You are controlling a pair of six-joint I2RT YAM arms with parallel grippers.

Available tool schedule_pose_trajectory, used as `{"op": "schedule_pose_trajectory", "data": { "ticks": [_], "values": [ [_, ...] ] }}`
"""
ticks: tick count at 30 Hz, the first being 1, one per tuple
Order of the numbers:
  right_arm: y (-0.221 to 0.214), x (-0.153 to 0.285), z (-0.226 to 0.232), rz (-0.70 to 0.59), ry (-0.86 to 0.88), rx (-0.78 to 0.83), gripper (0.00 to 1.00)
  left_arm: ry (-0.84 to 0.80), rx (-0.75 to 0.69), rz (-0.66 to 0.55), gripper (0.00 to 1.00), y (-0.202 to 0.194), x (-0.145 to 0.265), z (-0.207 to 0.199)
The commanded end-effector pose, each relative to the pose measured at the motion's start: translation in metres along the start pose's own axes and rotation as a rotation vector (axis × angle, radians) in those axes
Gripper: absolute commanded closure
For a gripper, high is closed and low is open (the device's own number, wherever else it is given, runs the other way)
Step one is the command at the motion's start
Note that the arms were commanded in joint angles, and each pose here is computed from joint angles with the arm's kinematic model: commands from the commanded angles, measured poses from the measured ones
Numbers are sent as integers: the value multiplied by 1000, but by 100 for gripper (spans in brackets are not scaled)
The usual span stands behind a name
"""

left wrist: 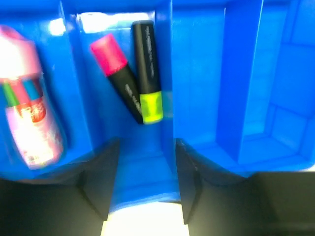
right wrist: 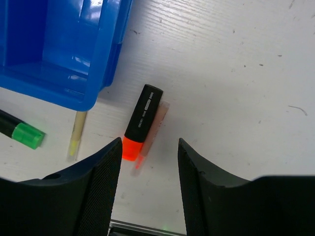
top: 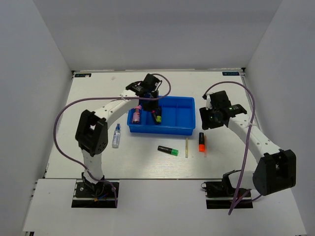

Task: Sort the stationery into containers
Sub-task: Pick up the pen from the center of the board.

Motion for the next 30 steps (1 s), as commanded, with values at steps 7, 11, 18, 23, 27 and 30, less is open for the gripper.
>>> {"op": "schedule_pose_trajectory", "data": {
  "ticks": [7,11,18,23,27,30],
  "values": [
    [-29,-24,19,168,198,-136,50,27,-113,-111,63,-81,95,7],
    [-34,-37,20,213,202,-160,52,3,-80,-126,34,-122,109,19],
    [-38,-54,17,249,167,-183,50,22,-29,-91,28,-176,98,58],
    [-40,-64,16,282,150,-192,50,28,-9,-72,28,-194,92,66],
    [-41,-69,15,296,149,-198,50,31,1,-65,28,-204,86,70],
    [-43,-74,14,317,135,-196,50,21,4,-62,28,-207,86,70]
  ]
}}
Point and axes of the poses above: each gripper's point midway between its finger pads, its own x axis back along the fingers, its own z axis along the line the jaws close on, y = z × x, the point moved 7 cm from there along x, back along the fingers, and after that the axes turned 3 degrees about x, right-handed, at the moved point
